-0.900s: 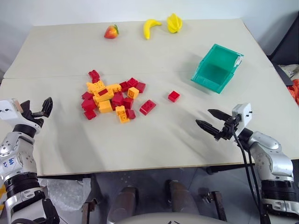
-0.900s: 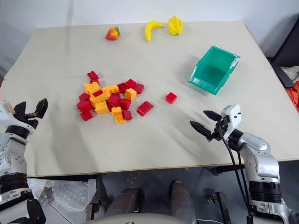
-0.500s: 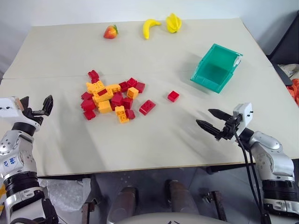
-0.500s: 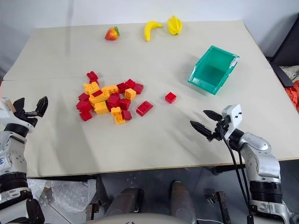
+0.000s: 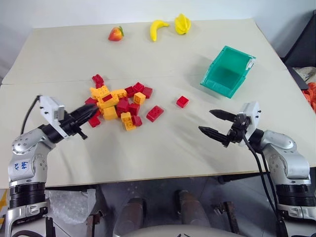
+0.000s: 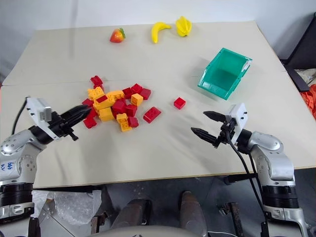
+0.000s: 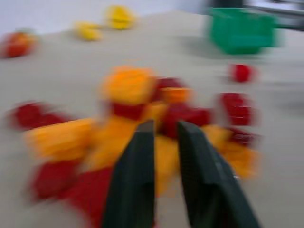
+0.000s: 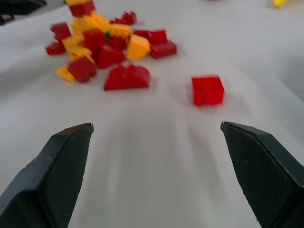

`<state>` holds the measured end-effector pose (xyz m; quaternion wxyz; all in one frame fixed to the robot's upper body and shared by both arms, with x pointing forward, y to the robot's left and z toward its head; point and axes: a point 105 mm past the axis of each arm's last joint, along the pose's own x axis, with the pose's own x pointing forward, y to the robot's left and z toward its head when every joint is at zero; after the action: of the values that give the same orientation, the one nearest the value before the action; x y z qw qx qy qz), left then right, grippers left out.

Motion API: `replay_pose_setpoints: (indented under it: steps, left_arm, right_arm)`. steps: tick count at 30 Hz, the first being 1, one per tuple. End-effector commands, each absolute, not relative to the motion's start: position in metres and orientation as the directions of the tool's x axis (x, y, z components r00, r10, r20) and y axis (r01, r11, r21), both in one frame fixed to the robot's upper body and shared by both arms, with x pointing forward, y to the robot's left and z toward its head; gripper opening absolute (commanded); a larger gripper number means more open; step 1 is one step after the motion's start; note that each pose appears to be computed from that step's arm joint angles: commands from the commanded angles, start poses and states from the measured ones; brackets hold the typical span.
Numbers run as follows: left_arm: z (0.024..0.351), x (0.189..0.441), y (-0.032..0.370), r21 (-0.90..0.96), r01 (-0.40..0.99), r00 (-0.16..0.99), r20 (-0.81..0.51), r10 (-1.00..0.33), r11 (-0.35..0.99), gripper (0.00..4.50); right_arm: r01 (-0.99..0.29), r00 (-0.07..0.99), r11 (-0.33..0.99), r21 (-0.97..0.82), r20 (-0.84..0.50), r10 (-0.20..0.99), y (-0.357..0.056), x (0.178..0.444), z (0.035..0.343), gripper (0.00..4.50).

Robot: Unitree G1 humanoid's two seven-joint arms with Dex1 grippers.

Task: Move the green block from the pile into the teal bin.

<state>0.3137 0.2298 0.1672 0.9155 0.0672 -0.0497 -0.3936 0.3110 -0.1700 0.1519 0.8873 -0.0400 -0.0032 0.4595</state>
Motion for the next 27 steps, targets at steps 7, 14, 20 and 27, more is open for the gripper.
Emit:
replay_pose_setpoints:
  steps: [7,14,20,27]
  left_arm:
    - [0.159,0.370,0.193,0.210,0.762,0.638,-0.083,-0.765,0.613,0.04]
    - [0.168,0.411,0.245,0.206,0.514,0.855,-0.053,-0.515,0.833,0.04]
    - [0.165,0.410,0.283,0.180,0.382,0.924,-0.053,-0.379,0.906,0.04]
    - [0.151,0.396,0.246,0.153,0.568,0.823,-0.100,-0.559,0.809,0.04]
  right_arm:
    - [-0.836,0.531,0.533,-0.132,0.049,0.846,-0.143,0.306,0.176,4.50]
    - [-0.813,0.564,0.567,-0.134,0.061,0.824,-0.146,0.301,0.176,4.50]
    - [-0.802,0.583,0.588,-0.105,0.080,0.809,-0.149,0.305,0.179,4.50]
    - [-0.816,0.560,0.565,-0.122,0.079,0.825,-0.143,0.312,0.181,4.50]
